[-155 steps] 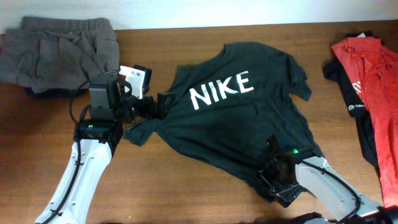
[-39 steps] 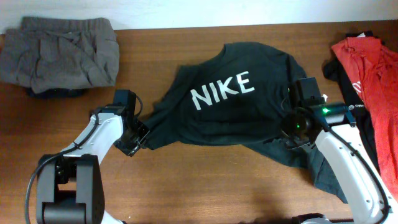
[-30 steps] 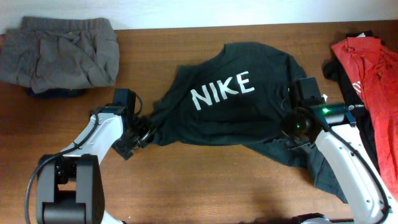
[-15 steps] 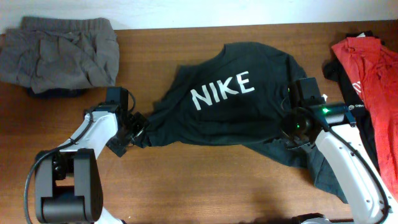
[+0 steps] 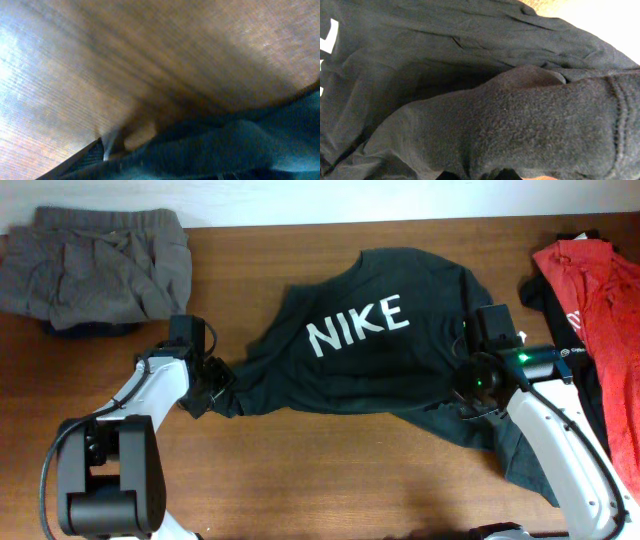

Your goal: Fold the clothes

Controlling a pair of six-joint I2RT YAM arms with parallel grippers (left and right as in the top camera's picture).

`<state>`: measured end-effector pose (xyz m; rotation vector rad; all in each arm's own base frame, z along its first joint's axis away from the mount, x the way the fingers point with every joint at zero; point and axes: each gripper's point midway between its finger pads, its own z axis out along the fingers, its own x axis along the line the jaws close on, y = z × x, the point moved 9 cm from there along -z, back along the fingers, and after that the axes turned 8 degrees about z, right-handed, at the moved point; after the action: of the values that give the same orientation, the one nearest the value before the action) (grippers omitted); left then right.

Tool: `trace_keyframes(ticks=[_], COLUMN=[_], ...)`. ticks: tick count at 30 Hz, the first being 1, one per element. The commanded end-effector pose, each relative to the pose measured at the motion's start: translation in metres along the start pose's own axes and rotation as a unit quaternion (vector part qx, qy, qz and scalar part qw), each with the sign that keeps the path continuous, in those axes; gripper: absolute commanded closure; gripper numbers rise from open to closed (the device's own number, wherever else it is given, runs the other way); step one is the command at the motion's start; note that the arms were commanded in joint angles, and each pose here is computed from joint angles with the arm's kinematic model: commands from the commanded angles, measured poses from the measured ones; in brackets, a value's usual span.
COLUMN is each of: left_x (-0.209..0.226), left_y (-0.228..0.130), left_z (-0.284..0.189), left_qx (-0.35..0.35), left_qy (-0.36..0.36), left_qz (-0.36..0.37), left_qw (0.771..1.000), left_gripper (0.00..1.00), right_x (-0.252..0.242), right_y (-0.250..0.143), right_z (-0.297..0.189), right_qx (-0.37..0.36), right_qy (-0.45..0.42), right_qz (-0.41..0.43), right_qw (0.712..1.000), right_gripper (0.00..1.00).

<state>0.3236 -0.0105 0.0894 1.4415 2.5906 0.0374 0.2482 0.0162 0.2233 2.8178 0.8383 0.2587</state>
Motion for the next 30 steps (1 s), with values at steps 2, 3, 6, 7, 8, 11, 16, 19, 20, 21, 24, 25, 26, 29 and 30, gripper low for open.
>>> trace_keyframes(ticks=[2,3,6,7,8,11,16,19,20,21,24,25,26,29,30], left_x=[0.006,0.007,0.007,0.007,0.006,0.005,0.002,-0.004,-0.005,-0.007,-0.009,-0.008,-0.006,0.001,0.005], left_y=[-0.001,0.001,0.003,0.003,0.003,0.005,0.009,0.023,0.028,0.031,0.027,0.023,0.019,0.004,-0.003], left_z=[0.023,0.023,0.023,0.023,0.023,0.023,0.007,-0.035,-0.054,-0.081,-0.141,-0.161,-0.178,-0.219,-0.234], left_qx=[0.013,0.004,-0.003,-0.003,-0.004,-0.01,-0.005,-0.056,-0.082,-0.117,-0.199,-0.228,-0.252,-0.31,-0.331], left_qy=[0.014,0.022,0.024,0.023,0.023,0.02,0.023,0.037,0.04,0.032,-0.013,-0.027,-0.039,-0.066,-0.077], left_qz=[0.037,0.044,0.065,0.068,0.07,0.072,0.072,0.072,0.071,0.07,0.067,0.066,0.064,0.059,0.057], left_qw=[0.999,0.999,0.998,0.997,0.997,0.997,0.997,0.995,0.993,0.99,0.978,0.971,0.965,0.947,0.939], left_gripper=[0.35,0.35,0.39,0.43,0.5,0.78,0.99,0.99,0.99,0.99,0.99,0.99,0.99,0.99,0.99], right_x=[0.001,0.001,0.0,0.0,0.0,0.0,0.0,0.001,0.002,0.004,0.008,0.008,0.008,0.004,0.003], right_y=[0.004,0.004,0.004,0.004,0.004,0.004,0.004,0.007,0.009,0.013,0.021,0.023,0.024,0.024,0.022], right_z=[-0.007,-0.007,-0.007,-0.007,-0.007,-0.007,-0.007,-0.019,-0.023,-0.035,-0.066,-0.078,-0.082,-0.1,-0.106], right_qx=[-0.012,-0.012,-0.011,-0.01,-0.01,-0.01,-0.011,-0.026,-0.031,-0.048,-0.076,-0.086,-0.09,-0.1,-0.104], right_qy=[0.008,0.008,0.006,0.005,0.005,0.005,0.006,0.026,0.031,0.048,0.094,0.111,0.117,0.135,0.144], right_qz=[0.005,0.005,0.001,0.001,0.001,0.001,0.001,0.004,0.003,-0.005,-0.008,-0.015,-0.015,-0.013,-0.018], right_qw=[1.0,1.0,1.0,1.0,1.0,1.0,1.0,0.999,0.999,0.998,0.993,0.99,0.989,0.986,0.984], right_gripper=[0.88,0.88,0.88,0.88,0.87,0.9,0.96,0.96,0.96,0.96,0.96,0.96,0.96,0.96,0.96])
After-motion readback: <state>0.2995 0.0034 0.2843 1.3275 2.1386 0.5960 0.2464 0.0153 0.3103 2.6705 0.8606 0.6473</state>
